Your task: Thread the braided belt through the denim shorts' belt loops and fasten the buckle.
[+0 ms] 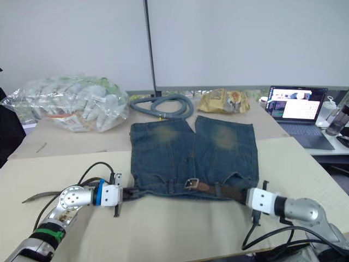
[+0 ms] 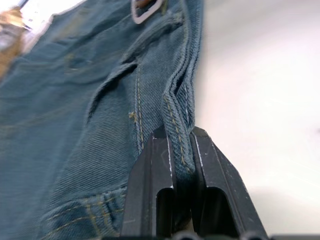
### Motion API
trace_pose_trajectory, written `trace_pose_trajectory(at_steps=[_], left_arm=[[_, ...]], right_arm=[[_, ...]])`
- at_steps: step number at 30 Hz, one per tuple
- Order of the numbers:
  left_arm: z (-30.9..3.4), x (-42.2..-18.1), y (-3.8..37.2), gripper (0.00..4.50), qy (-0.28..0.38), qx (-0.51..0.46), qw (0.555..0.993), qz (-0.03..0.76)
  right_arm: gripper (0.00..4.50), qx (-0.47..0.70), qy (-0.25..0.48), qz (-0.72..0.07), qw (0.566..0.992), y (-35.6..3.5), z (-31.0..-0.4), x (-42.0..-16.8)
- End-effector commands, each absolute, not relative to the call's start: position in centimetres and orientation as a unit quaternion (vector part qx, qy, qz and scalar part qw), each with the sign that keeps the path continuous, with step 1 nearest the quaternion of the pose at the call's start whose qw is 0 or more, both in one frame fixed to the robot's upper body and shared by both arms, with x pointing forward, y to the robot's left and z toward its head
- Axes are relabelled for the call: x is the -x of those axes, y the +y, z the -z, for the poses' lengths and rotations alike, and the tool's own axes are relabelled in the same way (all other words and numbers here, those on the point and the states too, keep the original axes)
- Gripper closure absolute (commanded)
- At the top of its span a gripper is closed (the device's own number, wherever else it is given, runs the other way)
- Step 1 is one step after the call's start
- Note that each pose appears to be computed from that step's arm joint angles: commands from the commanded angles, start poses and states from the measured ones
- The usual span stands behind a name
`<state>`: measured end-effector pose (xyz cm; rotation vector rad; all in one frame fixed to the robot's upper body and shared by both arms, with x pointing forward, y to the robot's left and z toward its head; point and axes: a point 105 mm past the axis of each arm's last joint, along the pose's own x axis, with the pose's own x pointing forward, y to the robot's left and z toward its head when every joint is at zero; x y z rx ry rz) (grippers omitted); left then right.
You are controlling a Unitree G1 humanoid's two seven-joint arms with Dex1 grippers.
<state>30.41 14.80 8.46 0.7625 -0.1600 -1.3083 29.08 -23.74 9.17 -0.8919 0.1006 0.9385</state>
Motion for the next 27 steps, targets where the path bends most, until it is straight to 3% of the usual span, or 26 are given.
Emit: trace_pose_trajectory(at_steps=[1,10,12,17,21,27], left_arm=[[-8.9,-29.7,14.9,3.57,-0.038,-0.294,0.73,0.616],[-11.7,-28.0,16.0,0.53,-0.029,-0.162,0.797,0.581],[-12.1,-26.9,16.3,0.06,-0.022,-0.123,0.816,0.565],[-13.6,-26.6,17.1,0.06,-0.034,-0.033,0.886,0.461],[-14.5,-26.7,18.1,0.06,-0.057,0.031,0.937,0.343],[-13.7,-26.6,22.0,0.06,-0.063,0.006,0.989,0.136]], right_arm=[[3.16,0.382,0.051,-0.437,0.813,-24.6,-10.9,-28.9],[0.02,0.214,0.108,-0.525,0.817,-24.0,-14.4,-24.9],[0.0,0.178,0.096,-0.538,0.818,-23.2,-15.9,-24.6],[0.0,0.133,0.026,-0.557,0.819,-19.6,-19.0,-25.4],[0.0,0.123,-0.002,-0.577,0.807,-17.2,-19.7,-25.8],[0.0,0.117,-0.032,-0.597,0.793,-15.3,-19.6,-26.4]])
